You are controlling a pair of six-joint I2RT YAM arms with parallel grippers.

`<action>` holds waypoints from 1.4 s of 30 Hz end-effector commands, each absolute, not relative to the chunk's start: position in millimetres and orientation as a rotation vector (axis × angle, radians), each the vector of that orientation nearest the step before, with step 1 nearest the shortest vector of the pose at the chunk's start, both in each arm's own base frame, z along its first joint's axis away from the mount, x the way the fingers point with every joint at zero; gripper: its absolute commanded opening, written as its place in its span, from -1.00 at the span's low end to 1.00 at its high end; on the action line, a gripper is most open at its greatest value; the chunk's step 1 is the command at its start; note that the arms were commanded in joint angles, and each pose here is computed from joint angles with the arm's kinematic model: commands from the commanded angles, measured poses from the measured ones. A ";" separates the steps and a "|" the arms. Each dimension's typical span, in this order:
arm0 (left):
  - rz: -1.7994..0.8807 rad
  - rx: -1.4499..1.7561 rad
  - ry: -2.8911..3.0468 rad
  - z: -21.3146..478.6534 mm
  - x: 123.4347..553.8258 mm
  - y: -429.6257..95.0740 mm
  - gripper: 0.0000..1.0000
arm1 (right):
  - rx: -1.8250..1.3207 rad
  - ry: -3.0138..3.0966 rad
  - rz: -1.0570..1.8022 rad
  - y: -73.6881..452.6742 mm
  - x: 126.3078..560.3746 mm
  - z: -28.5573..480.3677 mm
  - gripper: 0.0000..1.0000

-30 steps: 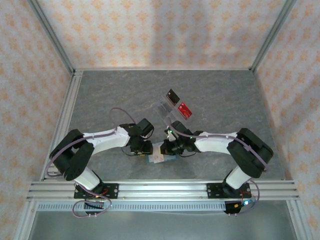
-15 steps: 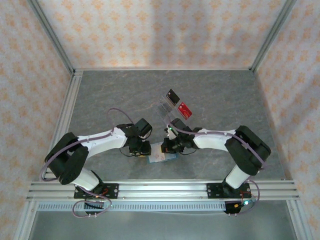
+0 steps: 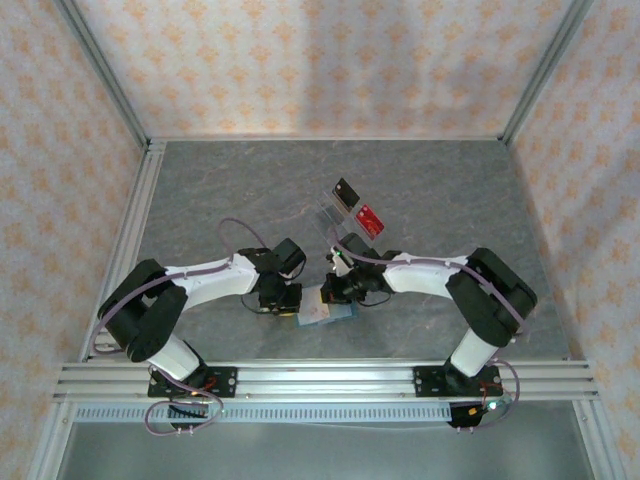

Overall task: Put the credit cards into the card holder
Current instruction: Insert the credit card into the card slot.

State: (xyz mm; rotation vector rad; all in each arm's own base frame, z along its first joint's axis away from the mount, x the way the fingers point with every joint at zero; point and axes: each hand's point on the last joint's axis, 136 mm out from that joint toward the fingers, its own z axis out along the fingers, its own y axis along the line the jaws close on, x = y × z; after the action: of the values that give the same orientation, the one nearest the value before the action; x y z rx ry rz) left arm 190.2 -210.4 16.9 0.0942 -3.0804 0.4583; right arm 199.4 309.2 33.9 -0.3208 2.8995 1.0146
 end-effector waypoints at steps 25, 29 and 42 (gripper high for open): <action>0.410 0.078 -3.058 2.0 189.1 -207.0 -0.84 | -0.333 2.997 0.935 311.3 196.0 10.7 -1.00; 0.415 0.079 -3.058 2.6 189.9 -207.7 -0.83 | -0.339 3.005 0.936 314.3 193.6 8.6 -1.00; 0.415 0.083 -3.058 2.0 189.6 -207.4 -0.83 | -0.334 2.999 0.973 324.7 188.0 6.1 -1.00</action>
State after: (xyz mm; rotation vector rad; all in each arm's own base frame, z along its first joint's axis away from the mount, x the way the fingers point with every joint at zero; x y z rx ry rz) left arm 190.4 -211.6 15.3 0.0908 -3.0706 0.4579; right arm 196.6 334.4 29.9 -0.3633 2.9205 1.0825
